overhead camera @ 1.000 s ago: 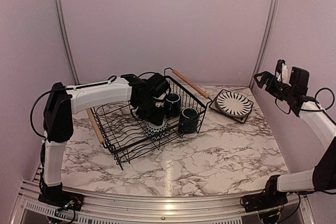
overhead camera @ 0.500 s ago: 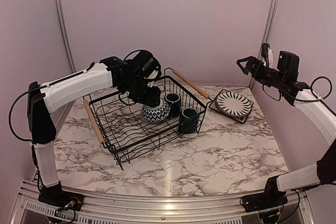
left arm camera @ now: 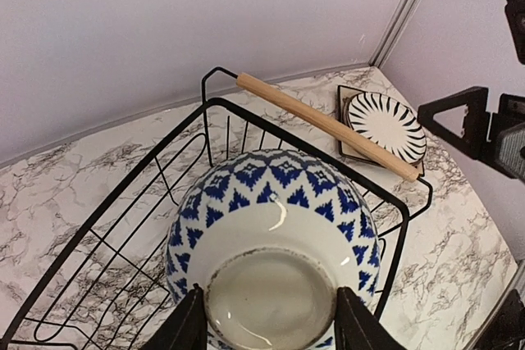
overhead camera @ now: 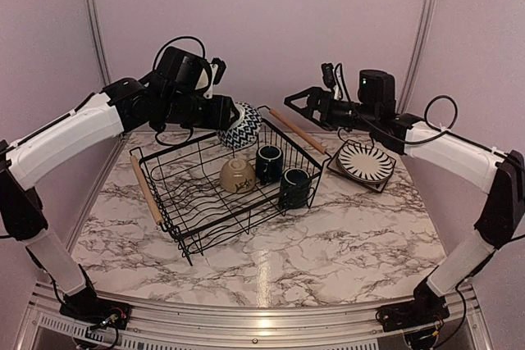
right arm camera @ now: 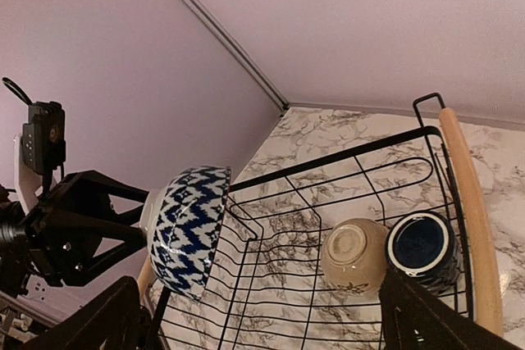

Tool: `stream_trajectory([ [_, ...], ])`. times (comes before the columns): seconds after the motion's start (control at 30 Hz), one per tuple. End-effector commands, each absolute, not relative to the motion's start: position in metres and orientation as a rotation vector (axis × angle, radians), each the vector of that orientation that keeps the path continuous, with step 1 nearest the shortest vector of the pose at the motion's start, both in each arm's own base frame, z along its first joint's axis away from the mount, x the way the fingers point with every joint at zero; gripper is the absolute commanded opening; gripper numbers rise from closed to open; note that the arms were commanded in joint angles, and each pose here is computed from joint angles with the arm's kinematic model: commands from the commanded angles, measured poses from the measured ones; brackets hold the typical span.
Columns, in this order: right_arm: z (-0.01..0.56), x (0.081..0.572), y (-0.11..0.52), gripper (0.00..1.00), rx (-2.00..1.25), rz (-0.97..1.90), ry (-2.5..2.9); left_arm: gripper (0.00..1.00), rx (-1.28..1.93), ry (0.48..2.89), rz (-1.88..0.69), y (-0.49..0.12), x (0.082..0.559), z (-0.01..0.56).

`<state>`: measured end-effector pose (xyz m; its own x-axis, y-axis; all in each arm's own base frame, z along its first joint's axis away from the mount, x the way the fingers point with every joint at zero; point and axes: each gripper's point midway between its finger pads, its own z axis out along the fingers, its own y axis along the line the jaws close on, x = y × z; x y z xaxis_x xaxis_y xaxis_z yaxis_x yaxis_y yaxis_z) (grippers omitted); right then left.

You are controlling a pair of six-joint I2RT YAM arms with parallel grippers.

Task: Unload the mixed dishes from the dish rack
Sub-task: Pass from the left arm to the right

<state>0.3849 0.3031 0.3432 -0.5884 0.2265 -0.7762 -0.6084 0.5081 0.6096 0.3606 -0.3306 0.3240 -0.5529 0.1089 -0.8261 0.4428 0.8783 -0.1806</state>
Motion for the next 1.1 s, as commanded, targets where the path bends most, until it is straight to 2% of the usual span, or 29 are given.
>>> stream_trajectory([
  [0.0,0.380,0.363,0.344,0.98,-0.416,1.419,1.748,0.17,0.268,1.920,-0.596,-0.322,0.365,0.385],
  [0.3,0.391,0.339,0.387,0.98,-0.520,1.662,1.667,0.16,0.226,1.829,-0.768,-0.321,0.356,0.403],
  [0.6,0.403,0.323,0.402,0.87,-0.556,1.827,1.588,0.14,0.225,1.815,-0.870,-0.330,0.353,0.398],
  [0.87,0.411,0.314,0.402,0.51,-0.567,1.951,1.502,0.13,0.218,1.801,-0.930,-0.334,0.350,0.392],
  [1.07,0.412,0.313,0.403,0.19,-0.571,1.959,1.494,0.13,0.207,1.809,-0.936,-0.335,0.353,0.388],
])
